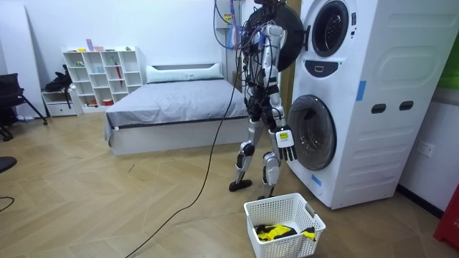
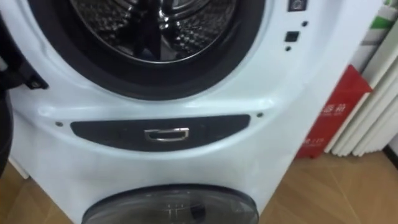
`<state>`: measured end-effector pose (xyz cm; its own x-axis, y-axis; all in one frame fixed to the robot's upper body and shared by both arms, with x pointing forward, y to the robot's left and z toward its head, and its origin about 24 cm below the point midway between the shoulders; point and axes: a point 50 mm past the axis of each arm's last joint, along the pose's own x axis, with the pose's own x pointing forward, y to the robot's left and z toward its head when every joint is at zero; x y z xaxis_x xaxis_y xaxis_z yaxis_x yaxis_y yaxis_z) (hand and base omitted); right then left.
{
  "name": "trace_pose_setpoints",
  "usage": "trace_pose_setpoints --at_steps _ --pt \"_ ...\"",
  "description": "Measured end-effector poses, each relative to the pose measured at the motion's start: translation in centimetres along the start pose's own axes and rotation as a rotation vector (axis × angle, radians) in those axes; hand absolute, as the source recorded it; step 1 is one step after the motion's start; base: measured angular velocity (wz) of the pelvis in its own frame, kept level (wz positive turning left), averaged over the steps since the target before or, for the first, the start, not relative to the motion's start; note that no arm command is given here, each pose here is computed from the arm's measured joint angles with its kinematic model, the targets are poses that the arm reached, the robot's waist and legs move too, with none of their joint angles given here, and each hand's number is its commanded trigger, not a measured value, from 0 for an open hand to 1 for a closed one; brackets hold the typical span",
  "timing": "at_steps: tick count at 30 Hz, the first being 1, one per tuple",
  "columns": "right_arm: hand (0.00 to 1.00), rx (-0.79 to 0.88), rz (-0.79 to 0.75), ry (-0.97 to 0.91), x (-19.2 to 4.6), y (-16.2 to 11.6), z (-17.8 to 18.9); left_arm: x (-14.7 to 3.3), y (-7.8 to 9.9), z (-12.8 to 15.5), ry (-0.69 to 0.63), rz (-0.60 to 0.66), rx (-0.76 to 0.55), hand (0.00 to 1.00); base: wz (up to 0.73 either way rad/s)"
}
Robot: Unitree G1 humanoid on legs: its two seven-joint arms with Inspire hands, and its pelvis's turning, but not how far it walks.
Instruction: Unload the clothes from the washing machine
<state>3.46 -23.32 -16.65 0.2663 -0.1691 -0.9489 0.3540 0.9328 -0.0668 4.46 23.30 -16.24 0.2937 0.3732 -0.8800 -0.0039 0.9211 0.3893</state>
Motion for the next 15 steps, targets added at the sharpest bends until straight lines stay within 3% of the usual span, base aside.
trace_pose_setpoints --at_steps 15 --pt "0.00 0.009 -0.038 0.027 0.0 -0.1 -0.7 -0.2 0.2 -1.1 0.036 0.016 -0.036 0.00 0.02"
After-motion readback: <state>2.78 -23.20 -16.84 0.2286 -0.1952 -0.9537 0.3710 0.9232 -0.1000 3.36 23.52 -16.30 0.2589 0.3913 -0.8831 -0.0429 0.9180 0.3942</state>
